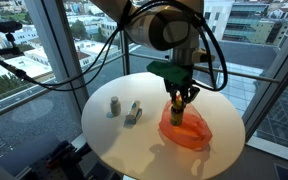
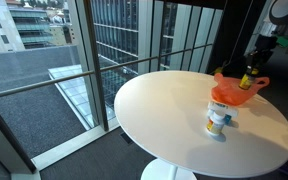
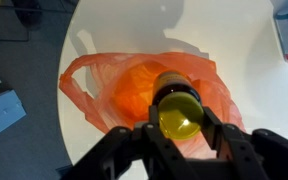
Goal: Put the black and yellow container in the orange plastic bag
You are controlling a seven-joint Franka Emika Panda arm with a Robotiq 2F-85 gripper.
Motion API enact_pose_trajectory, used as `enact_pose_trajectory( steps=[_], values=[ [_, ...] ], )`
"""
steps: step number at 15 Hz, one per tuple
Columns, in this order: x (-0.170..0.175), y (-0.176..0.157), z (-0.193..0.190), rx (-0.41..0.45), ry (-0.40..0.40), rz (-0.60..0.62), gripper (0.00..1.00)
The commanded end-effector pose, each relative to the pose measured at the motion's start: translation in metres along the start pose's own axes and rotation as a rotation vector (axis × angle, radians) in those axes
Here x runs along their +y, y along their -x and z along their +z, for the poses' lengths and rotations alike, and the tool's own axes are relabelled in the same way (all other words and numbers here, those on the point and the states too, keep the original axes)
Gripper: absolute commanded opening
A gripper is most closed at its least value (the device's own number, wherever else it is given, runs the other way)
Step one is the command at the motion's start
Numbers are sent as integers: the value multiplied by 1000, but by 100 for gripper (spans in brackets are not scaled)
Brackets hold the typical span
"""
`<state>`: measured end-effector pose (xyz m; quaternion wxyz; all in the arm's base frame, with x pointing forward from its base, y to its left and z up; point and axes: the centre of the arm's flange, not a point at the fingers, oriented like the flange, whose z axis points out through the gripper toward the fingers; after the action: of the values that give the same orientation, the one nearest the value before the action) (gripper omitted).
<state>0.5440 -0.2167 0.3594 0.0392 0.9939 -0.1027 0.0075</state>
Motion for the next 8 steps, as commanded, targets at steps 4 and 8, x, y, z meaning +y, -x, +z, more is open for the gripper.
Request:
enact_pose_trajectory(
  steps=[4,8],
  values=[
    [-2,-8,24,-44,-21,-20,20],
    [-10,-11,43,-59,-27,-33,20]
  ],
)
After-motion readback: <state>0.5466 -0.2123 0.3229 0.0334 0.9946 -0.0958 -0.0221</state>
